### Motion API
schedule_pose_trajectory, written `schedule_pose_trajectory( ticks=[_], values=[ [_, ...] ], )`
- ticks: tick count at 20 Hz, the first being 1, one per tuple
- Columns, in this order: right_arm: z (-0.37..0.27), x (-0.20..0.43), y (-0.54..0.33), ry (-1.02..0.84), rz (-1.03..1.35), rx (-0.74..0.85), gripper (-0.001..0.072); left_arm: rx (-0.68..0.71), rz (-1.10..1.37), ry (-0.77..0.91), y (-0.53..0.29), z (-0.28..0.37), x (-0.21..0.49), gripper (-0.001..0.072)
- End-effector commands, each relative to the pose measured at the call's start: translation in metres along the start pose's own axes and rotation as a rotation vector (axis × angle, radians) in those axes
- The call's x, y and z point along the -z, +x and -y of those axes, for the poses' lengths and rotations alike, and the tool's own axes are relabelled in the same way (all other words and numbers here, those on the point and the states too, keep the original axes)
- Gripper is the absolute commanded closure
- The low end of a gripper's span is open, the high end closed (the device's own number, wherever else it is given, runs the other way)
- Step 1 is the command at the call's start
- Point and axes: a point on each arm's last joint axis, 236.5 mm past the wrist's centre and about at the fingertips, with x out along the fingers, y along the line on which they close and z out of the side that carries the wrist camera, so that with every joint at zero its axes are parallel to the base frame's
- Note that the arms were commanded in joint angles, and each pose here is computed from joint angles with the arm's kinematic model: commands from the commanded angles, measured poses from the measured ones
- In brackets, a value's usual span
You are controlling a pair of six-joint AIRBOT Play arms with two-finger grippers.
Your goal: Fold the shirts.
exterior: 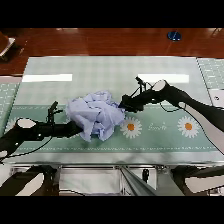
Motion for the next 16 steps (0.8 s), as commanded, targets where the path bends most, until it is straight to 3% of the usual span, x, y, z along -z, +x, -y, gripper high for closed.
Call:
schedule_pose_trajectory(
  ticks=[1, 2, 6, 11, 16],
  values=[
    [-0.013, 0.002, 0.019, -0.024, -0.043, -0.010, 0.0500, 0.003, 0.002, 0.001, 0.000, 0.001, -0.001, 0.0691],
    [-0.016, 0.000, 0.016, -0.051, -0.036, -0.019, 0.0691, 0.005, 0.002, 0.003, 0.000, 0.002, -0.001, 0.0691],
    [-0.050, -0.029, -0.041, -0.204, 0.057, -0.027, 0.0684, 0.077, 0.079, 0.091, -0.033, 0.038, -0.038, 0.0691],
    [-0.134, -0.094, -0.248, -0.449, 0.544, 0.094, 0.0684, 0.249, 0.573, 0.284, -0.196, 0.156, -0.151, 0.0691],
    [-0.207, -0.017, -0.443, -0.701, 0.990, 0.236, 0.0684, 0.231, 0.963, 0.583, -0.358, 0.260, -0.153, 0.0691]
  ],
)
